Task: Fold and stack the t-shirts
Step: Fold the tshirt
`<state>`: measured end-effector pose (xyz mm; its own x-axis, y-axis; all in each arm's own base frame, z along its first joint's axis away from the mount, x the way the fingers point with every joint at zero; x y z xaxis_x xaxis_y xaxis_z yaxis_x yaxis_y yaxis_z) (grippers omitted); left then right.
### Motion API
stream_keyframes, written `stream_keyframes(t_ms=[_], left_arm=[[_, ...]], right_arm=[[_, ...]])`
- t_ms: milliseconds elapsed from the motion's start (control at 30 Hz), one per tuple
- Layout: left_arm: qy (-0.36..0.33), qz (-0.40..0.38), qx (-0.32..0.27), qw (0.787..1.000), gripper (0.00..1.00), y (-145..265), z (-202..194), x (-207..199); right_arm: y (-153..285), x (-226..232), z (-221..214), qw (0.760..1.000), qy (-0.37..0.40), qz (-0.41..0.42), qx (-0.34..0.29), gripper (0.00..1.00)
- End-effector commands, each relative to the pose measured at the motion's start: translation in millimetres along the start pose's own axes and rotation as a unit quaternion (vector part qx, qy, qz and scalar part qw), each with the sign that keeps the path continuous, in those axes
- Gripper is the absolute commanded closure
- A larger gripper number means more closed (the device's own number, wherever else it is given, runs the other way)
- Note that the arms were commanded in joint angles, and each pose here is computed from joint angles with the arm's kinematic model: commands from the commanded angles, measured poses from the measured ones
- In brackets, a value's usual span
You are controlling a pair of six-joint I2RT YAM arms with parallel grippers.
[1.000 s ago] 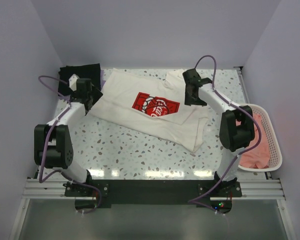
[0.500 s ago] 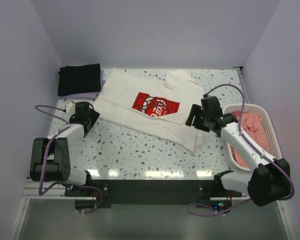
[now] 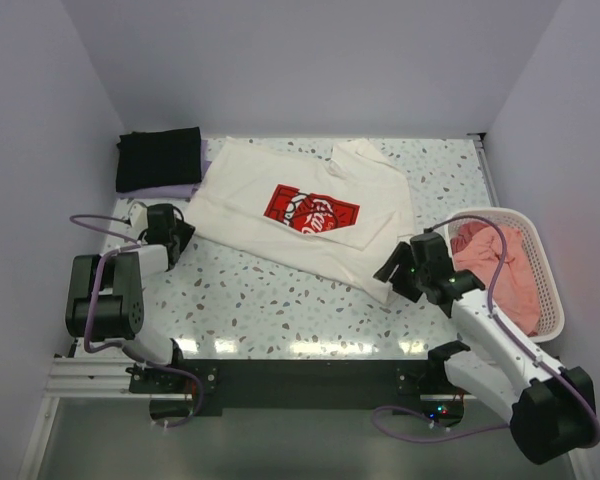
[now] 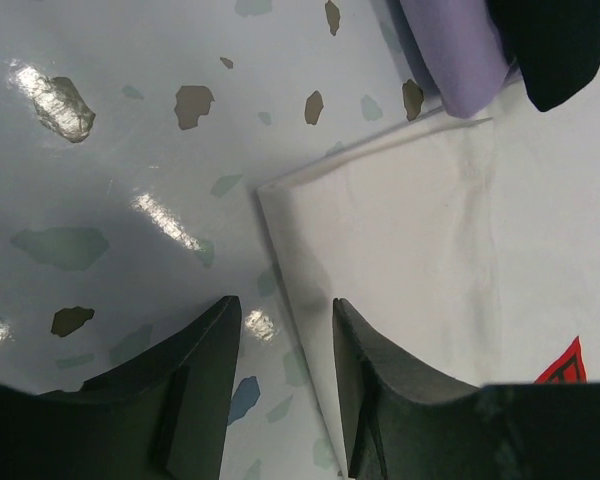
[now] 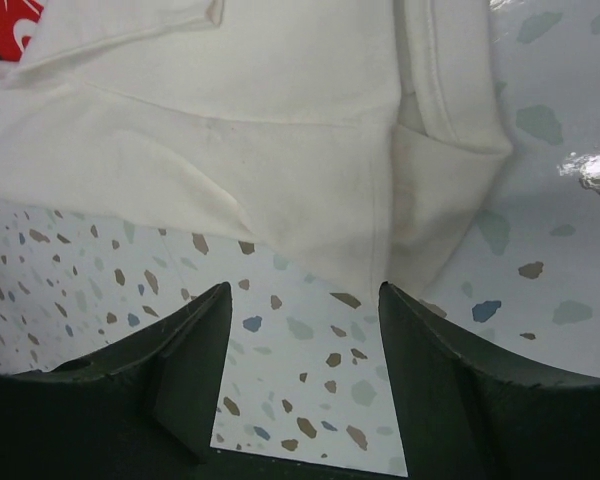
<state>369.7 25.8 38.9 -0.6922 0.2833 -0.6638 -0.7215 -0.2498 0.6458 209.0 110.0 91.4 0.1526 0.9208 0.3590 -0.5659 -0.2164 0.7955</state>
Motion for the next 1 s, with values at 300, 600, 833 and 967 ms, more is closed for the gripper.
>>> stream_keyframes(t_ms=[300,600,833,967], left_arm=[[-0.008,-0.008,-0.019,1.0,0.66,-7.6,10.8,-10.6],[-0.015,-0.003,-0.014,1.0,0.8,-11.2,7.3,-5.4],[-0.017,-0.006,-0.009,1.0,0.93,-13.7,5.9,-7.6],[-0.02,-0.005,-0.007,1.0,1.0,-14.8,5.7,-8.7]], right_arm=[[-19.8,-20.6,22.6,0.995,0.001,-0.085,-0.043,0.5],[-36.8,-8.8,24.1,0.998,0.004,-0.063,-0.025,0.58],[-39.0,-11.1,28.2,0.997,0.011,-0.074,-0.027,0.74],[-39.0,-13.7,32.0,0.995,0.027,-0.09,-0.024,0.9]])
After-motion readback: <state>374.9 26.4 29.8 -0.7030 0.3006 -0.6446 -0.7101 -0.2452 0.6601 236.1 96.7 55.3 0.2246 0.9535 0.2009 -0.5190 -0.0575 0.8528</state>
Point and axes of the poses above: each gripper's point midway between its finger pads, its own y axis back along the fingers, its own x axis along the line the jaws close on, z = x × y, the point moved 2 cm from there along y, back along the fingers, and after that the axes turned 15 degrees about y, right-handed, at the moved point
